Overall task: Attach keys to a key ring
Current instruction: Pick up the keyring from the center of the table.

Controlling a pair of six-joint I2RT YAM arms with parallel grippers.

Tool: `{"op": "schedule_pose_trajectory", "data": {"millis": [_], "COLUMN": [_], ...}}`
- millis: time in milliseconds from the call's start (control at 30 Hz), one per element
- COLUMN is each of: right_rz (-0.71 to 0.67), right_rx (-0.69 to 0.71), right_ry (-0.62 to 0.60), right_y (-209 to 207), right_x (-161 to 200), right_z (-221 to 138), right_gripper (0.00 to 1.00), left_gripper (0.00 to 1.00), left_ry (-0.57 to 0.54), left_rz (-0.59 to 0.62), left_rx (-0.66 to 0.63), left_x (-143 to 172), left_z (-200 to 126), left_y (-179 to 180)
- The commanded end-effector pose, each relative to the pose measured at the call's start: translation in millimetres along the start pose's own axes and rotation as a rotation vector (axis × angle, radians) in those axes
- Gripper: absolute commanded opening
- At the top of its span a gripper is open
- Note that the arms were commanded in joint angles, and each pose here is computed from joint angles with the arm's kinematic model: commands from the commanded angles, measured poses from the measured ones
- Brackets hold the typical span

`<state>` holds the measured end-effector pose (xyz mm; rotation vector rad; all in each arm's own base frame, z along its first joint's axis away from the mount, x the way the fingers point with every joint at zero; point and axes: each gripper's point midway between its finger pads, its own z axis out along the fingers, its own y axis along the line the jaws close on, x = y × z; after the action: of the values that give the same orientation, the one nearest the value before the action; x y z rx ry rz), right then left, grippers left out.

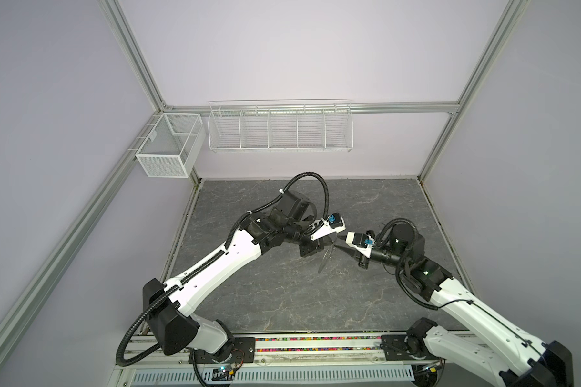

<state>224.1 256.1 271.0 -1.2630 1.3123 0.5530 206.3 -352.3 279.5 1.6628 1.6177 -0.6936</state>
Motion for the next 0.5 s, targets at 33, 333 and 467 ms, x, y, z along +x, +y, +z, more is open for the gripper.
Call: {"op": "schedule_pose_trajectory", "data": {"millis": [33, 333, 467], "right_rz": [0.007, 0.029, 0.032], "right_rx": [-0.038, -0.060, -0.061], "right_ry": [-0.004, -0.018, -0.024], "right_y": [5.1, 6.2, 6.2], "right_x": [1.2, 0.2, -0.4], "right_z": [3.5, 8.4, 8.6], "right_gripper": [0.29, 0.19, 0.15], "left_gripper": [0.00, 0.00, 0.00], "left_ry": [-0.006, -0.006, -0.002], "left_rz": [0.030, 0.039, 0.045], "left_rx": [0.000, 0.010, 0.013], "left_x": [-8.8, -9.7, -8.5], "left_z": [-7.7, -6.2, -5.5], "left_y": [-3.0, -5.6, -6.3]}}
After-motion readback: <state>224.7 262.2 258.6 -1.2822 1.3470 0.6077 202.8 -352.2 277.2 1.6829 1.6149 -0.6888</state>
